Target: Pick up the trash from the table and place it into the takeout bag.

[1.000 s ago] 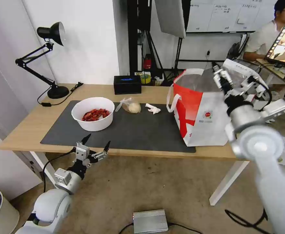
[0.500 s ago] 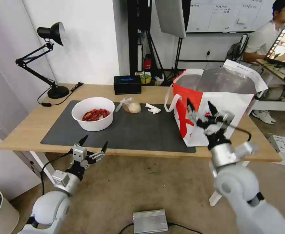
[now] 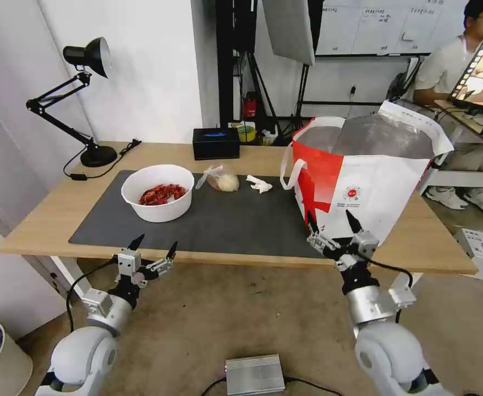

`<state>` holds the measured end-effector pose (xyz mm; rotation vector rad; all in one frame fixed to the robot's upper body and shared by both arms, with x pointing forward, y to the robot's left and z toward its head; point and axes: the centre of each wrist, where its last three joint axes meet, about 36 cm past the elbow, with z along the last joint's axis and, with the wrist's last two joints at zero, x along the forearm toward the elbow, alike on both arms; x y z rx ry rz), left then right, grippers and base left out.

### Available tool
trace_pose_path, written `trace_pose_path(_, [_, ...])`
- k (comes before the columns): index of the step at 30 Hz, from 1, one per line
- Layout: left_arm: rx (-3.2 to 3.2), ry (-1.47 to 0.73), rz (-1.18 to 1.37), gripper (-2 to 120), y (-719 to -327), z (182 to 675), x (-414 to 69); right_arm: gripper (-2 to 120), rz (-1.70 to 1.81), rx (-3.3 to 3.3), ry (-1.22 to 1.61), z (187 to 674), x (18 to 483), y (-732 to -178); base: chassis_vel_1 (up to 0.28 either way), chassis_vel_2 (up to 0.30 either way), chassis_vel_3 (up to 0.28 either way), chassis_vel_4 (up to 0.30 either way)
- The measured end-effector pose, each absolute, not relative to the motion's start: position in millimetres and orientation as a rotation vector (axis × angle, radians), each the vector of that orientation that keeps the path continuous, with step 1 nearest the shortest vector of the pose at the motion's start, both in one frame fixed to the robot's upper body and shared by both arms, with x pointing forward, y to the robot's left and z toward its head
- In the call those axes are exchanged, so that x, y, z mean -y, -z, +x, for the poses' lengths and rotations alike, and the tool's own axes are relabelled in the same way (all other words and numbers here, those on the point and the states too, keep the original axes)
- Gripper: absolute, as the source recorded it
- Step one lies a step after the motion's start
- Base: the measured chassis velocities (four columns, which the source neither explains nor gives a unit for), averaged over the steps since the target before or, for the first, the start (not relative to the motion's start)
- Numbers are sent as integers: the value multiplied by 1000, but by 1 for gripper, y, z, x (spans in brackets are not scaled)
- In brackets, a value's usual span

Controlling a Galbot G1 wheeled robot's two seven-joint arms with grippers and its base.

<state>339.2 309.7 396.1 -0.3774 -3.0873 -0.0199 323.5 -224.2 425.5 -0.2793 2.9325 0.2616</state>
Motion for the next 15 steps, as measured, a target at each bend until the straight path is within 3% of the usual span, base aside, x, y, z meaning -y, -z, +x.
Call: trace_pose_path(15, [3081,2,-361,100,-395,337,-312,100,-321,-2991,-263,299,200,-396,0,0,0,0])
